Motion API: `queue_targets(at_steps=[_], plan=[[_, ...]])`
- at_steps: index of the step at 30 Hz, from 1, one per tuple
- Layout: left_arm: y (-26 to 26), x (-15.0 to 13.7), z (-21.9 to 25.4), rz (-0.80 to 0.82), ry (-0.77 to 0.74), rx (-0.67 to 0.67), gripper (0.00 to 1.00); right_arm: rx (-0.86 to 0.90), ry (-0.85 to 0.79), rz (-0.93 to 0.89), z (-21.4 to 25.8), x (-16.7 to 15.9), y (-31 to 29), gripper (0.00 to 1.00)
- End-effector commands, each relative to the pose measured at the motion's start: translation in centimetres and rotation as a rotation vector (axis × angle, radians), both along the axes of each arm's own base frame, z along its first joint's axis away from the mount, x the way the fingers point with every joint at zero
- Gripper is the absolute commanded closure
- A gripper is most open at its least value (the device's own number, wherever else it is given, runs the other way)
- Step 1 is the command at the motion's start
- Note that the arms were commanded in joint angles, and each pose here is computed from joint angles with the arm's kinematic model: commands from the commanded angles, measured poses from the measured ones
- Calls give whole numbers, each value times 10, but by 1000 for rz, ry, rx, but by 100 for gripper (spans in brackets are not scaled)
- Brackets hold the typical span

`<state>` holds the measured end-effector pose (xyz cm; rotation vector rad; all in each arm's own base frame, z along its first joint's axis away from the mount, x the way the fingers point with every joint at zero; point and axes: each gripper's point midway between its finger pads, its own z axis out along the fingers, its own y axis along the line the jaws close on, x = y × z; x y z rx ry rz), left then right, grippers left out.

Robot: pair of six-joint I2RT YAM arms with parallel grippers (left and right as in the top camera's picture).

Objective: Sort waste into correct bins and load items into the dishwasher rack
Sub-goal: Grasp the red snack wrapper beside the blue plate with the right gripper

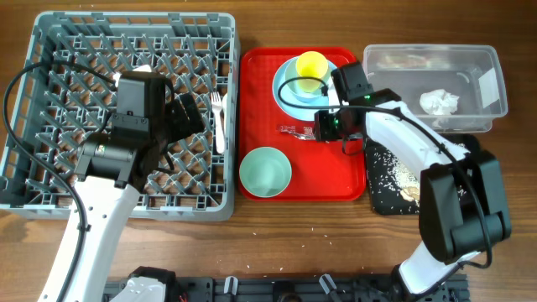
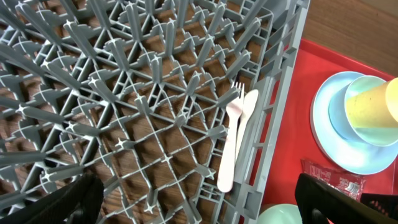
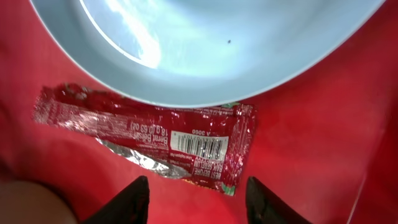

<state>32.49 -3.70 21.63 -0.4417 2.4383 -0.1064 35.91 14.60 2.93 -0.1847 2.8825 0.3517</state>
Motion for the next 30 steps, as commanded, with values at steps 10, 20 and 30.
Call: queue_targets(at_steps=[10,20,30], plan=[[2,1,1,7,-2,-4,0,-65,-191,431,7,8,16,41],[2,1,1,7,-2,-3,0,-72,-205,493,7,5,22,41],[2,1,1,7,-2,-4,0,-67,-125,490,-23,-1,22,41]])
